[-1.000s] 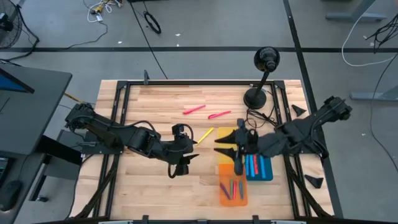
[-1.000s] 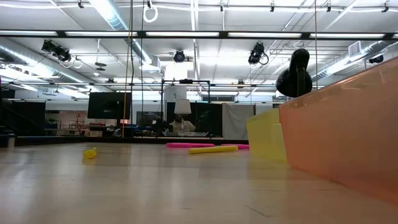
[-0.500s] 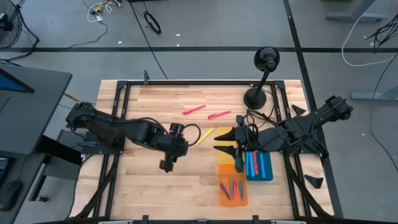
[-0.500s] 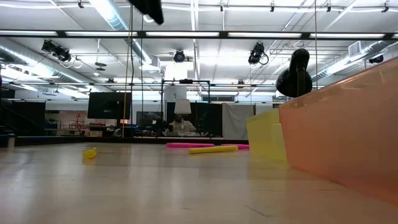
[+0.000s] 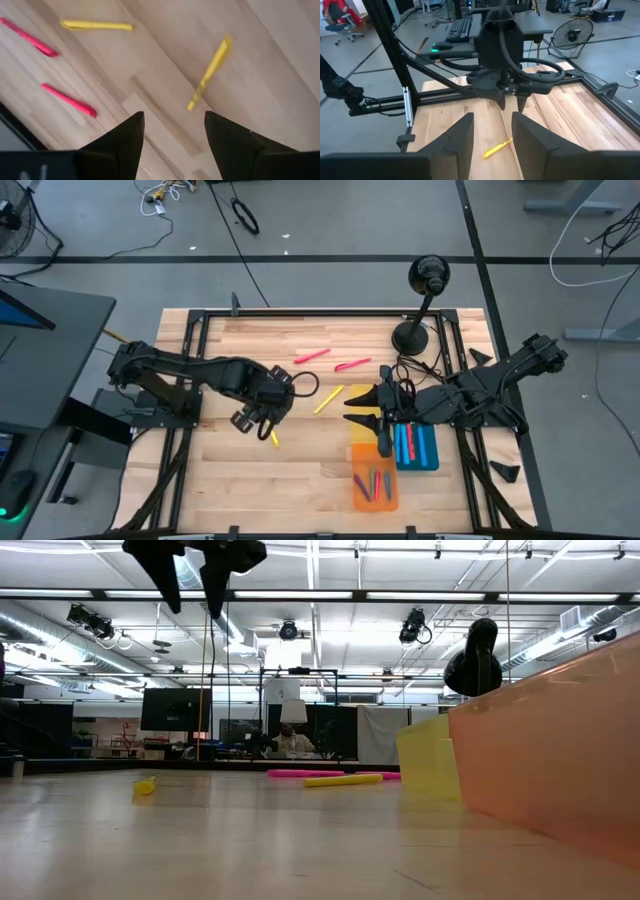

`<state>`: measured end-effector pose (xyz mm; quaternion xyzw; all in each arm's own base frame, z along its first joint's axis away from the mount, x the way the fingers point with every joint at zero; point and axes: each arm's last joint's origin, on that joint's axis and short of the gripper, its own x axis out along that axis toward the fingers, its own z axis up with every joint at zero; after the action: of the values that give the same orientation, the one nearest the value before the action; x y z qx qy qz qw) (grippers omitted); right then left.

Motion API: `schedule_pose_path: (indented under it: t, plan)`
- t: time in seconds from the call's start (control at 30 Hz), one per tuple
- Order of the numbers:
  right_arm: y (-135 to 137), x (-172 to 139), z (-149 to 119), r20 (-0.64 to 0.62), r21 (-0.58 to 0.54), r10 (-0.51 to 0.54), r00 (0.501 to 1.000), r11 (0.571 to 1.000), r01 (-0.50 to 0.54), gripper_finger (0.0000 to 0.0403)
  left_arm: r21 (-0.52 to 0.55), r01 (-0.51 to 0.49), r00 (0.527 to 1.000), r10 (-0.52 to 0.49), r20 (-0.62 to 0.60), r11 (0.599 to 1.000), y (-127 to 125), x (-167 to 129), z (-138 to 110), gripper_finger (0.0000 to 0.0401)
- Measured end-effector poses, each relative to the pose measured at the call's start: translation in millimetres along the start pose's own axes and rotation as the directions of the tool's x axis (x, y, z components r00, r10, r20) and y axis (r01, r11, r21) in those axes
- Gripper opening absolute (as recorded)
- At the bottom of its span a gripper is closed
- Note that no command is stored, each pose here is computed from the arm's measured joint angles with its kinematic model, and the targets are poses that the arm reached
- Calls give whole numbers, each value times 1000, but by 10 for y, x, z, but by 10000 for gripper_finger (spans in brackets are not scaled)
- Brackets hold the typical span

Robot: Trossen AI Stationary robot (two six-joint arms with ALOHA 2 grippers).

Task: Pick & Place Markers
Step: Put the left yellow pen into the yellow bin

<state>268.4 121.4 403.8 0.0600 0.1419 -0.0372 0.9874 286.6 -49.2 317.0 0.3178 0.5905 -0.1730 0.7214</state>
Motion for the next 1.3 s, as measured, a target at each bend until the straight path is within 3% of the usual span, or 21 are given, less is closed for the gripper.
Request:
schedule_pose_path:
  t: [0.47,0.67,0.97,1.3]
  plan:
    - [-2,2,0,0,0,-2,1000,1000,2,132,76,164,983,-157,-92,984,29,385,-259,215]
    - [-5,4,0,0,0,-3,1000,1000,3,132,101,155,986,-148,-77,983,-38,649,-276,215]
    - [-6,4,-3,-3,-2,-4,1000,1000,4,132,288,141,990,-129,-61,947,-245,1056,-322,215]
    - [-10,5,-19,-18,13,-8,1000,1000,8,132,396,105,994,-105,-22,912,-408,1416,-442,215]
